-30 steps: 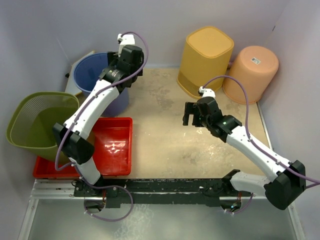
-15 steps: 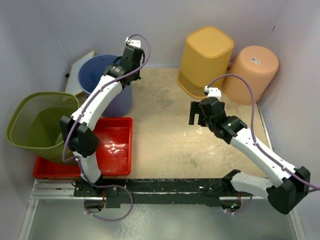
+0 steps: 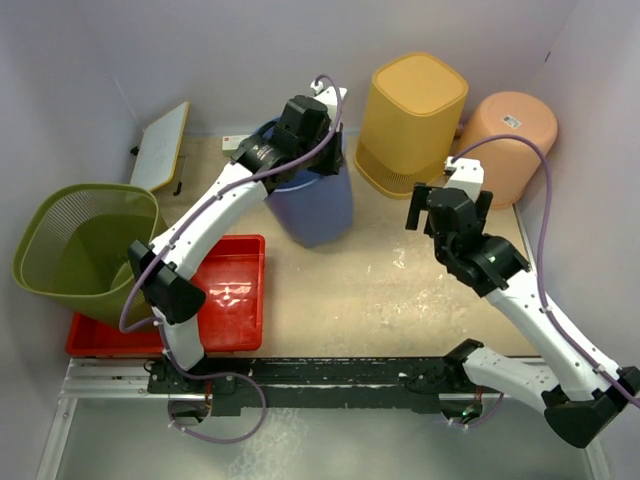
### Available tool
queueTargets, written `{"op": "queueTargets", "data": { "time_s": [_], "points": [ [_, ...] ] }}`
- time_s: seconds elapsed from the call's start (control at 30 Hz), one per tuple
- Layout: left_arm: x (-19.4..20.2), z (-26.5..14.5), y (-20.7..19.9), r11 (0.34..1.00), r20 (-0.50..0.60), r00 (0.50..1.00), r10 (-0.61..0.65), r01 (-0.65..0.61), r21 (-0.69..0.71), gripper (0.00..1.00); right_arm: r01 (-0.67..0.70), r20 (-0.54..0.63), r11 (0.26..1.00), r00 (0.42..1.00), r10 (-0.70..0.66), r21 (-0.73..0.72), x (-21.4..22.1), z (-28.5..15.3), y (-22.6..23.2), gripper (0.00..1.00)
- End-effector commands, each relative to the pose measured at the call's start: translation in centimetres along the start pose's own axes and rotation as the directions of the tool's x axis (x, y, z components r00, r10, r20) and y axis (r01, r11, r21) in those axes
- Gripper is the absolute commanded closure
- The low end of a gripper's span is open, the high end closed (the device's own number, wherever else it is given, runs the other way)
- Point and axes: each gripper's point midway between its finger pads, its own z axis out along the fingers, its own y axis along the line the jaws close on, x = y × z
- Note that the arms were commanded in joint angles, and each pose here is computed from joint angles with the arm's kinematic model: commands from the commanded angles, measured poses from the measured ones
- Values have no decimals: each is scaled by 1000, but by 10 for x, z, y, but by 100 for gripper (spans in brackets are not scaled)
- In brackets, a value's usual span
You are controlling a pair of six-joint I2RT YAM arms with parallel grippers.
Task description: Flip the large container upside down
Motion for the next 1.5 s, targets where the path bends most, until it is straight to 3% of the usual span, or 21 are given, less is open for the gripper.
{"op": "queueTargets", "data": {
  "time_s": [0.0, 0.1, 0.17, 0.3, 0.4, 0.77, 0.9, 1.0, 1.17, 1.27, 1.47],
  "points": [
    [-54, -53, -52, 957, 142, 976, -166, 124, 264, 100, -45, 151, 982, 988, 17, 186, -47, -25, -50, 0],
    [-58, -69, -77, 893, 132, 958, -255, 181, 412, 100, -71, 217, 971, 976, 20, 229, -64, -38, -67, 0],
    [-64, -82, -98, 817, 106, 940, -324, 222, 532, 100, -85, 252, 964, 968, 19, 253, -74, -45, -76, 0],
    [-71, -103, -132, 607, 0, 882, -471, 325, 725, 100, -114, 307, 954, 951, 25, 276, -90, -54, -85, 0],
    [-64, -105, -143, 496, -88, 852, -515, 381, 780, 100, -131, 337, 952, 941, 32, 275, -100, -60, -88, 0],
    [-1, -54, -151, 316, -335, 769, -544, 558, 767, 100, -87, 319, 972, 948, 14, 216, -110, -51, -67, 0],
    [35, -23, -144, 379, -370, 766, -526, 600, 704, 100, -67, 301, 978, 954, 4, 200, -105, -45, -60, 0],
    [65, 1, -133, 482, -364, 791, -492, 595, 643, 97, -38, 256, 982, 967, -11, 186, -95, -36, -52, 0],
    [91, 20, -107, 710, -286, 886, -366, 464, 529, 57, 7, 132, 990, 991, -25, 140, -66, -18, -32, 0],
    [88, 17, -99, 774, -250, 919, -306, 393, 497, 46, 1, 46, 996, 999, -5, 89, -50, -3, -21, 0],
    [83, 11, -92, 817, -197, 953, -230, 298, 493, 44, -149, -126, 988, 980, 154, 43, -29, 25, -40, 0]
  ]
}}
